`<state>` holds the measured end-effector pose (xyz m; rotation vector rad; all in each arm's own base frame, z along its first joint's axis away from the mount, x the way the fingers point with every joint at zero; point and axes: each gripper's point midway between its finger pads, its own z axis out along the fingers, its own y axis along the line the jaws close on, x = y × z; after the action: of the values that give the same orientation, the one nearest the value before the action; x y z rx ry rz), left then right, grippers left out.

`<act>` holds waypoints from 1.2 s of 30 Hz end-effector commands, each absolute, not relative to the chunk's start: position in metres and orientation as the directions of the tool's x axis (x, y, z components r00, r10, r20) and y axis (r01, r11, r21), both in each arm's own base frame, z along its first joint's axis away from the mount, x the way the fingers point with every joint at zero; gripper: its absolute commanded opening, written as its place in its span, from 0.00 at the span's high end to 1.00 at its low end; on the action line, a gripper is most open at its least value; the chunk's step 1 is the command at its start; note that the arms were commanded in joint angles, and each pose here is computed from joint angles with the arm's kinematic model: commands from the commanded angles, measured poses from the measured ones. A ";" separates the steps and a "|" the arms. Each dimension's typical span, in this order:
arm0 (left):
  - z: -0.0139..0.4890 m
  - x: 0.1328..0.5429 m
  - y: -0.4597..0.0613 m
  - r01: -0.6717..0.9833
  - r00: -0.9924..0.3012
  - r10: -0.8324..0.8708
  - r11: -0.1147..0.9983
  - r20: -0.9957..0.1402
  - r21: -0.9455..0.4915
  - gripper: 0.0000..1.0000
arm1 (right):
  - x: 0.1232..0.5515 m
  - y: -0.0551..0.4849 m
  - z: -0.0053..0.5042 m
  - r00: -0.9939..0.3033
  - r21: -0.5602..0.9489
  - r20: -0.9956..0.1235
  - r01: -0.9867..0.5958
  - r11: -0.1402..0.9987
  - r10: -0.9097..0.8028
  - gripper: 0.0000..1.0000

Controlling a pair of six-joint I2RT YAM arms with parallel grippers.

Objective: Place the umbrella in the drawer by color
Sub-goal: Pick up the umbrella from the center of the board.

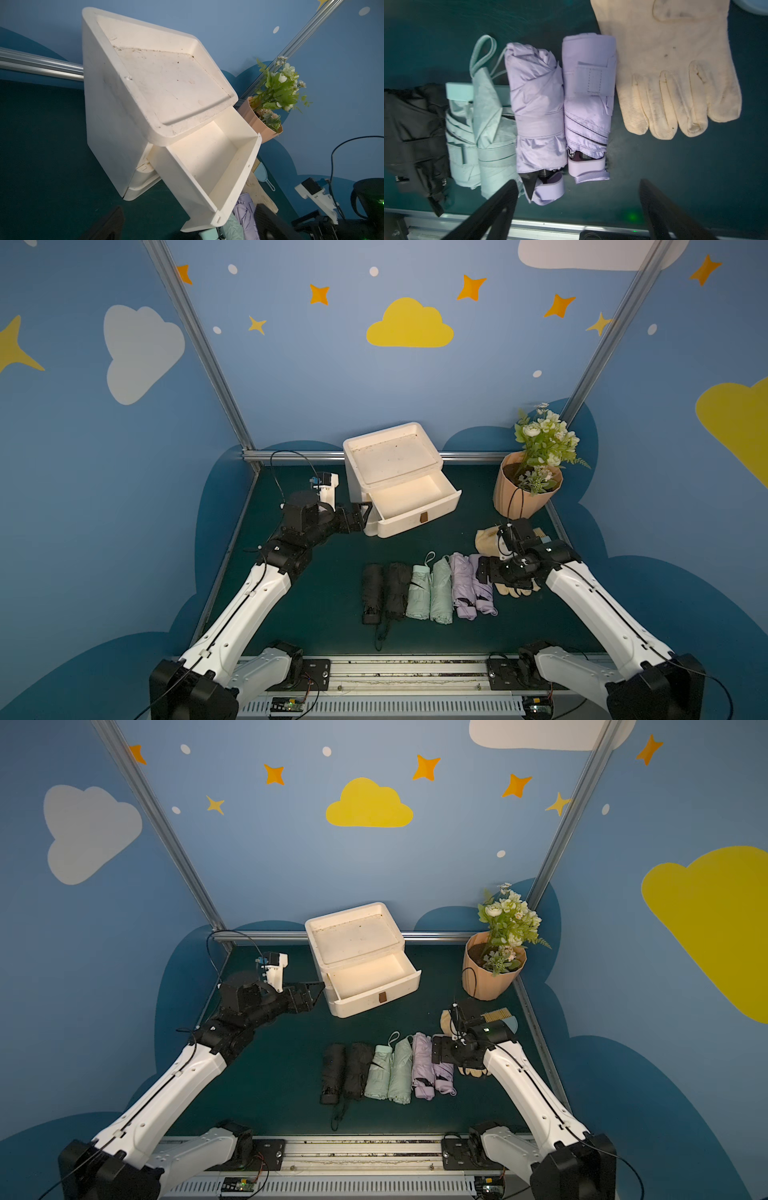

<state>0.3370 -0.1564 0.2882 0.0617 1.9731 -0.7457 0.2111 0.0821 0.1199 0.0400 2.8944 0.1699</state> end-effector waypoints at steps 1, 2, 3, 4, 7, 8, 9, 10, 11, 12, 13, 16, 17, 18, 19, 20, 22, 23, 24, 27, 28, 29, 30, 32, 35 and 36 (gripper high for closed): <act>0.307 0.332 -0.146 0.328 -0.446 -0.306 0.819 -0.841 -0.472 0.00 | 0.214 0.070 0.108 -0.982 0.033 -0.186 0.034 0.999 0.040 0.08; 0.305 0.329 -0.143 0.320 -0.445 -0.307 0.823 -0.841 -0.469 0.00 | 0.216 0.070 0.102 -0.987 0.029 -0.159 0.023 0.999 0.027 0.09; 0.304 0.326 -0.141 0.311 -0.444 -0.311 0.826 -0.840 -0.470 0.00 | 0.218 0.072 0.096 -0.991 0.032 -0.134 0.023 0.999 0.028 0.10; 0.304 0.323 -0.138 0.305 -0.439 -0.316 0.828 -0.841 -0.471 0.00 | 0.220 0.076 0.091 -0.994 0.047 -0.109 0.003 0.999 0.008 0.12; 0.305 0.315 -0.131 0.290 -0.423 -0.323 0.837 -0.847 -0.464 0.00 | 0.225 0.080 0.071 -0.999 0.035 -0.030 -0.021 0.999 -0.020 0.18; 0.306 0.313 -0.129 0.287 -0.418 -0.321 0.841 -0.850 -0.459 0.00 | 0.227 0.078 0.065 -1.000 0.019 -0.014 -0.020 1.000 -0.020 0.21; 0.307 0.311 -0.127 0.283 -0.413 -0.321 0.844 -0.852 -0.455 0.00 | 0.229 0.077 0.060 -1.000 0.011 -0.007 -0.016 1.000 -0.016 0.23; 0.308 0.308 -0.126 0.280 -0.409 -0.319 0.848 -0.855 -0.451 0.00 | 0.231 0.077 0.056 -1.000 0.010 -0.007 -0.012 1.000 -0.012 0.25; 0.309 0.307 -0.124 0.277 -0.405 -0.319 0.851 -0.857 -0.447 0.00 | 0.234 0.079 0.053 -1.000 0.024 -0.012 -0.008 1.000 -0.008 0.27; 0.310 0.305 -0.123 0.276 -0.400 -0.318 0.853 -0.860 -0.444 0.00 | 0.236 0.082 0.051 -1.000 0.043 -0.016 -0.006 0.999 -0.005 0.27; 0.312 0.304 -0.121 0.274 -0.396 -0.317 0.855 -0.862 -0.440 0.00 | 0.239 0.087 0.050 -1.000 0.068 -0.019 -0.007 0.998 -0.006 0.27; 0.313 0.302 -0.117 0.262 -0.386 -0.316 0.863 -0.867 -0.431 0.00 | 0.240 0.095 0.043 -1.000 0.104 0.001 -0.013 0.994 -0.013 0.26; 0.314 0.302 -0.117 0.261 -0.385 -0.314 0.865 -0.868 -0.429 0.00 | 0.240 0.097 0.040 -1.000 0.109 0.006 -0.017 0.994 -0.017 0.25; 0.314 0.301 -0.116 0.261 -0.383 -0.314 0.866 -0.869 -0.428 0.00 | 0.240 0.097 0.037 -1.000 0.110 0.015 -0.017 0.994 -0.019 0.25; 0.314 0.302 -0.116 0.261 -0.383 -0.313 0.866 -0.869 -0.426 0.00 | 0.240 0.097 0.034 -1.000 0.107 0.022 -0.017 0.994 -0.020 0.24; 0.315 0.301 -0.116 0.259 -0.383 -0.312 0.867 -0.870 -0.425 0.00 | 0.241 0.096 0.030 -0.999 0.099 0.031 -0.017 0.995 -0.020 0.24; 0.315 0.301 -0.115 0.257 -0.380 -0.311 0.869 -0.871 -0.422 0.00 | 0.242 0.095 0.024 -0.999 0.081 0.046 -0.019 0.997 -0.022 0.26; 0.315 0.302 -0.115 0.256 -0.379 -0.310 0.870 -0.872 -0.421 0.00 | 0.241 0.095 0.022 -0.998 0.077 0.061 -0.019 0.997 -0.023 0.27; 0.316 0.302 -0.115 0.257 -0.378 -0.310 0.870 -0.872 -0.420 0.00 | 0.243 0.096 0.021 -0.997 0.076 0.065 -0.023 0.997 -0.028 0.27; 0.315 0.303 -0.115 0.255 -0.381 -0.310 0.871 -0.871 -0.421 0.00 | 0.246 0.100 0.017 -0.996 0.056 0.075 -0.038 0.998 -0.042 0.30; 0.315 0.303 -0.116 0.256 -0.382 -0.308 0.871 -0.871 -0.420 0.00 | 0.246 0.102 0.016 -0.996 0.053 0.080 -0.044 0.998 -0.048 0.33; 0.315 0.303 -0.116 0.257 -0.385 -0.307 0.870 -0.870 -0.421 0.00 | 0.246 0.103 0.015 -0.995 0.052 0.084 -0.047 0.998 -0.052 0.37; 0.315 0.303 -0.116 0.258 -0.385 -0.306 0.870 -0.871 -0.420 0.00 | 0.246 0.104 0.015 -0.995 0.052 0.083 -0.045 0.998 -0.049 0.42; 0.314 0.303 -0.117 0.263 -0.386 -0.302 0.870 -0.872 -0.418 0.00 | 0.246 0.102 0.018 -0.997 0.050 0.067 -0.039 0.998 -0.043 0.47; 0.315 0.302 -0.119 0.279 -0.380 -0.297 0.866 -0.876 -0.415 0.00 | 0.246 0.099 0.030 -0.999 0.053 0.010 -0.038 0.998 -0.038 0.52; 0.315 0.302 -0.120 0.288 -0.379 -0.293 0.864 -0.878 -0.413 0.00 | 0.246 0.096 0.036 -0.999 0.054 -0.016 -0.031 0.998 -0.030 0.54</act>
<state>0.3030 -0.1172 0.3119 -0.0381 1.8732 -0.6139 0.2397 0.0955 0.0213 -0.0601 3.2076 0.0583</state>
